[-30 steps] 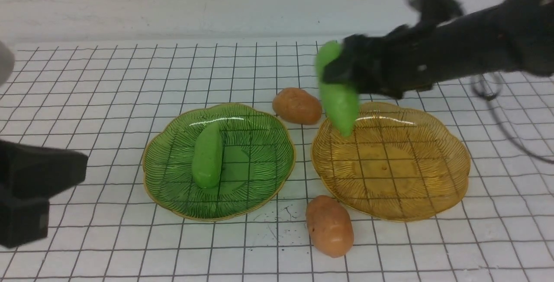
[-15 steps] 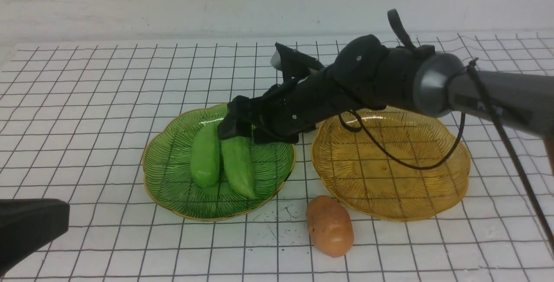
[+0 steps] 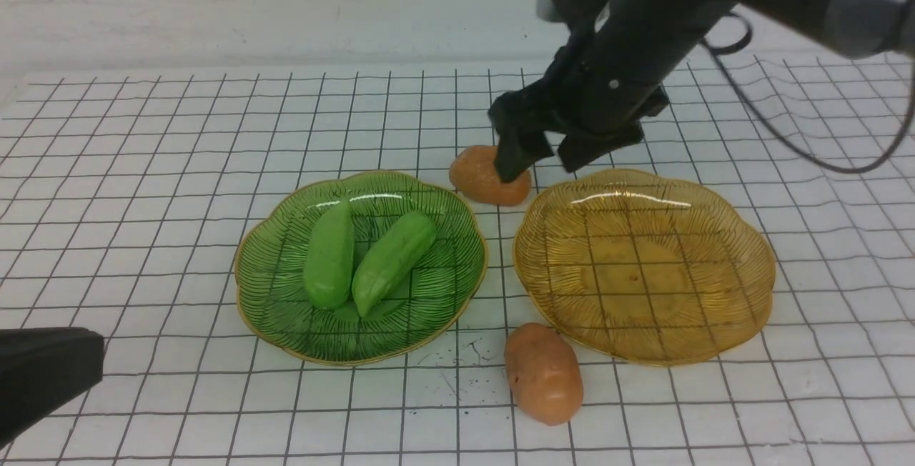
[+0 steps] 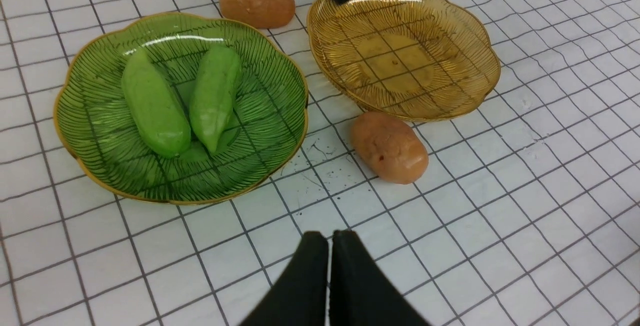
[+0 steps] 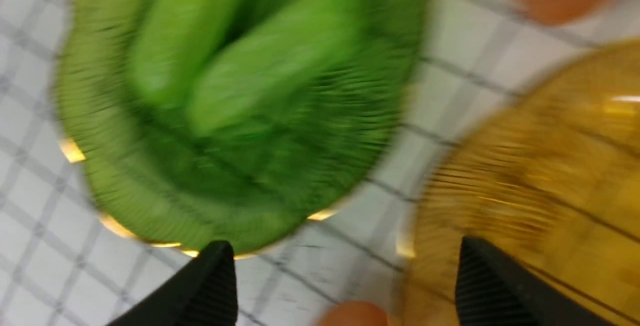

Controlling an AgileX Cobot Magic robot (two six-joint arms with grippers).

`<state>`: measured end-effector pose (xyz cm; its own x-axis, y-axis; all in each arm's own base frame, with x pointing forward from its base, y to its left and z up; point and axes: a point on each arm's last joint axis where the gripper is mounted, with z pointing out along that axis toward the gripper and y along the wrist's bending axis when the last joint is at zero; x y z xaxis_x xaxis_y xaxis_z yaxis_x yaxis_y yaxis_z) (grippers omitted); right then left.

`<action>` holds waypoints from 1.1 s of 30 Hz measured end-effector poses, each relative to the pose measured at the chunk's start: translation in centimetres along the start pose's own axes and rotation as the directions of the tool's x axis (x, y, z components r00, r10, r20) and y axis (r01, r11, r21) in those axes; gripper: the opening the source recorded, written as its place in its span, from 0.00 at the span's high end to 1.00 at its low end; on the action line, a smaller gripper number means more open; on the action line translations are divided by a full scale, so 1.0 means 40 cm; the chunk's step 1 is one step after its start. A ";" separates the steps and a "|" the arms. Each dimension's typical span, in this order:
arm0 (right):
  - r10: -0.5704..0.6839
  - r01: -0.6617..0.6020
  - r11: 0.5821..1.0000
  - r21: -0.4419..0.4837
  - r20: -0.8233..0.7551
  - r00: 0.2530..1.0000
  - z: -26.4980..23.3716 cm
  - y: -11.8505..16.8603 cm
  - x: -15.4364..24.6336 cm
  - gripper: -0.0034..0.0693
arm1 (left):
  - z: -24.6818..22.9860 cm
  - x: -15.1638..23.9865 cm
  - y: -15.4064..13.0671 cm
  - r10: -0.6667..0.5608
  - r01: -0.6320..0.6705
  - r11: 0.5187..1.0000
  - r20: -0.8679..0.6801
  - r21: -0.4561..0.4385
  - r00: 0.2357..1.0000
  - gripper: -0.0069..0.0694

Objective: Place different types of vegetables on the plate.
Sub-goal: 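Put the potato onto the plate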

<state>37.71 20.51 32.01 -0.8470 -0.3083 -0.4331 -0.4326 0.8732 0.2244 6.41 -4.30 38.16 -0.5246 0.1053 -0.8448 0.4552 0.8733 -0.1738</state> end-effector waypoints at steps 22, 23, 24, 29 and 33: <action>0.061 -0.068 0.998 -0.007 -0.363 0.930 0.125 0.070 0.257 0.24 | 0.000 -0.004 0.003 0.007 -0.006 1.000 0.017 -0.011 1.000 0.92; 0.073 -0.079 0.997 -0.001 -0.365 0.928 0.138 0.068 0.257 0.24 | 0.000 -0.004 0.003 0.007 -0.006 1.000 0.017 -0.011 1.000 0.92; 0.091 -0.095 0.995 0.007 -0.362 0.928 0.160 0.064 0.255 0.24 | 0.000 -0.004 0.003 0.007 -0.006 1.000 0.017 -0.011 1.000 0.92; 0.107 -0.108 0.994 0.017 -0.356 0.928 0.202 0.065 0.256 0.22 | 0.000 -0.004 0.003 0.007 -0.007 1.000 0.019 -0.012 1.000 0.92; 0.132 -0.130 0.991 0.030 -0.356 0.925 0.235 0.064 0.258 0.21 | 0.000 -0.004 0.003 0.007 -0.007 1.000 0.019 -0.012 1.000 0.92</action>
<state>30.77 23.10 19.89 -0.9507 -0.3041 -0.0602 -0.3093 0.9169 0.2523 6.53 -4.21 38.27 -0.5073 0.1026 -0.8556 0.4503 0.8781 -0.1618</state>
